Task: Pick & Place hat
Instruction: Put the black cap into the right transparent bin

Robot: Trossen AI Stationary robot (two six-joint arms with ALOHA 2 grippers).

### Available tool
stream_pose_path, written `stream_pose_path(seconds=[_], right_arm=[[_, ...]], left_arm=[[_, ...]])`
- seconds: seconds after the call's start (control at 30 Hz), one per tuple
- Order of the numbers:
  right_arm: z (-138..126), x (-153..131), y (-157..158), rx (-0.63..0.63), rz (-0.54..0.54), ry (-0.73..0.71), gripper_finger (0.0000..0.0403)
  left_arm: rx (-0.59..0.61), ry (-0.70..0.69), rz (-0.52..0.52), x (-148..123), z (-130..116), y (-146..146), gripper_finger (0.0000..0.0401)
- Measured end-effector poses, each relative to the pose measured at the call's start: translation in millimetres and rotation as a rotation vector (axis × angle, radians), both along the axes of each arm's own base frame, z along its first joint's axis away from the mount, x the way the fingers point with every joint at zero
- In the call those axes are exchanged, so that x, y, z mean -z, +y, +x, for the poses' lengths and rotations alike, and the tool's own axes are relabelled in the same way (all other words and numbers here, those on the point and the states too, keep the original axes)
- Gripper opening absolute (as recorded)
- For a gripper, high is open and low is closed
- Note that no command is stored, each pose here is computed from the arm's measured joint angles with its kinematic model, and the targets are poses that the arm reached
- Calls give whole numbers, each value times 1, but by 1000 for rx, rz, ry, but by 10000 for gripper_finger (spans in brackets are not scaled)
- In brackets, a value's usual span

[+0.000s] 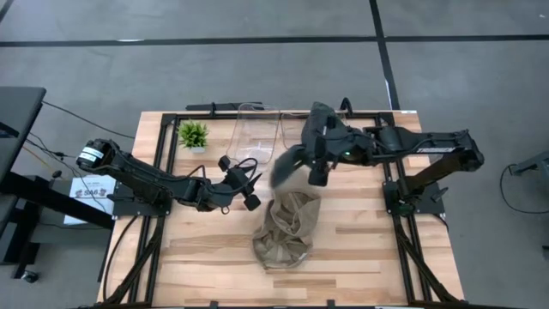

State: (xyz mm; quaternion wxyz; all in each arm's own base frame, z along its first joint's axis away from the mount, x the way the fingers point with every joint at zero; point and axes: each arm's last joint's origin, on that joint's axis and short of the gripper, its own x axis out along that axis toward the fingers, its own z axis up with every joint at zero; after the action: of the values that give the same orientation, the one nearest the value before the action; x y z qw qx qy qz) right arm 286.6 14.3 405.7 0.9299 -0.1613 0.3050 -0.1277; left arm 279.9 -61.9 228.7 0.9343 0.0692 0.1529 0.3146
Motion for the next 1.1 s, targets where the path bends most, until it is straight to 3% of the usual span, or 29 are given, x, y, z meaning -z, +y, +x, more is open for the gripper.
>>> stream_pose_path(seconds=[0.33,0.67,1.1], right_arm=[[-34,-25,20,-110,3,-86,0],[-46,-47,55,-525,-6,-249,0],[-51,-63,69,-788,-15,-404,0]], left_arm=[[23,-11,-42,1,1,1,136],[346,-43,-252,-2,12,9,136],[759,-340,-199,-1,43,-7,131]])
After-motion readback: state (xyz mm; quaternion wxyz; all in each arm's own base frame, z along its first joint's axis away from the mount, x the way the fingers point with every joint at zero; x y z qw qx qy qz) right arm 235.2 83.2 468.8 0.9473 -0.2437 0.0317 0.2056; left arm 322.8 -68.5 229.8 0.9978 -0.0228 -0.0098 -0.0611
